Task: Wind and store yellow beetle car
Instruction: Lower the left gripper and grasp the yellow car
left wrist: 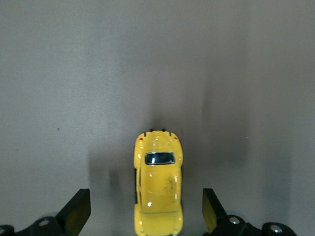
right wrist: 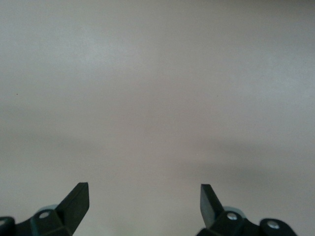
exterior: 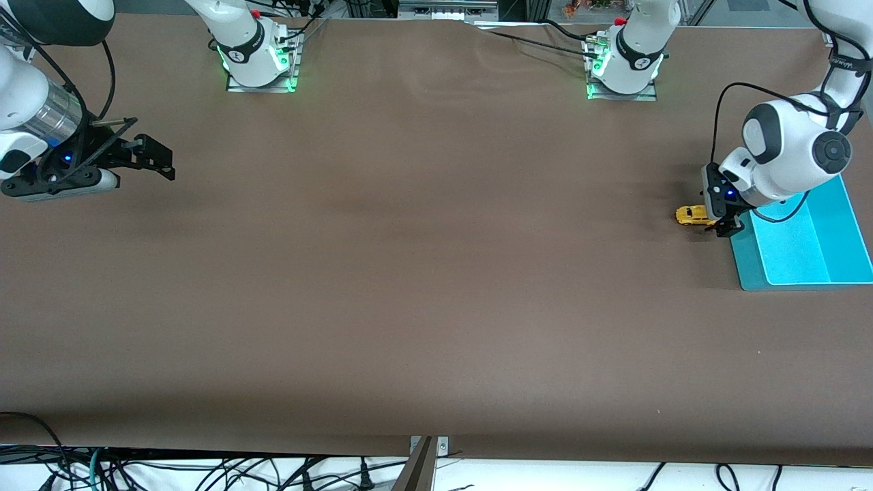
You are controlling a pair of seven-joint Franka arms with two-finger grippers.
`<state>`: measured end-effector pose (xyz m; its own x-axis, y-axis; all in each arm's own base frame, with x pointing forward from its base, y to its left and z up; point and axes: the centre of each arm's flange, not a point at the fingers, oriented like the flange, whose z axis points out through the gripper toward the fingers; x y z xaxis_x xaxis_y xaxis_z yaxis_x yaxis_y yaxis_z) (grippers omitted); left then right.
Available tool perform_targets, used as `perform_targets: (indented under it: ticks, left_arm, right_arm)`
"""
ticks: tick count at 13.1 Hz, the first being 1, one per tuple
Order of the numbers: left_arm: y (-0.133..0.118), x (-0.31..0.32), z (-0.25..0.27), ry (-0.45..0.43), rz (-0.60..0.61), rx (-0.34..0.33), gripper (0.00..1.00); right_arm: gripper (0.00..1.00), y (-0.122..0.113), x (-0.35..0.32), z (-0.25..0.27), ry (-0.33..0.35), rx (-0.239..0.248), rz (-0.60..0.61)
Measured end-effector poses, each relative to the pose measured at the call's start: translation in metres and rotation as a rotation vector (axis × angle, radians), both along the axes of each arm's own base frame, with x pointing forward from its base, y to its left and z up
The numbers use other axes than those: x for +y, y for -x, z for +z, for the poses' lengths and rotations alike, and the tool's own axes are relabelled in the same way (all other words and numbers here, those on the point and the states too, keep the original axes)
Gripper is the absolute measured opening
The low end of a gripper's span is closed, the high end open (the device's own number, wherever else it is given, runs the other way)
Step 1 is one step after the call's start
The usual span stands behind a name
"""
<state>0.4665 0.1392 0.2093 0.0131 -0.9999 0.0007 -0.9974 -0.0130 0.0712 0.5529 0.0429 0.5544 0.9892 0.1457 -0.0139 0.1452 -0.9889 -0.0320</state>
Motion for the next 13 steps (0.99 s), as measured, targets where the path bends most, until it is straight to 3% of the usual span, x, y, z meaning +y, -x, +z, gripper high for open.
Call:
perform_targets:
  ticks: [5, 6, 10, 13]
  left_arm:
    - [0.021, 0.001, -0.034, 0.003, 0.001, -0.028, 1.0]
    - [0.023, 0.001, -0.036, 0.004, 0.002, -0.027, 0.93]
    - [0.021, 0.002, -0.032, 0.0, 0.002, -0.037, 0.48]
    - [0.016, -0.005, -0.025, 0.001, -0.014, -0.04, 0.48]
  right_arm:
    - [1.0, -0.002, -0.008, 0.007, 0.0, -0.014, -0.015]
    - [1.0, -0.002, -0.008, 0.008, -0.001, -0.016, -0.015]
    - [1.0, -0.003, -0.009, 0.007, 0.0, -0.015, -0.015]
    - [1.0, -0.003, -0.009, 0.007, 0.0, -0.014, -0.015]
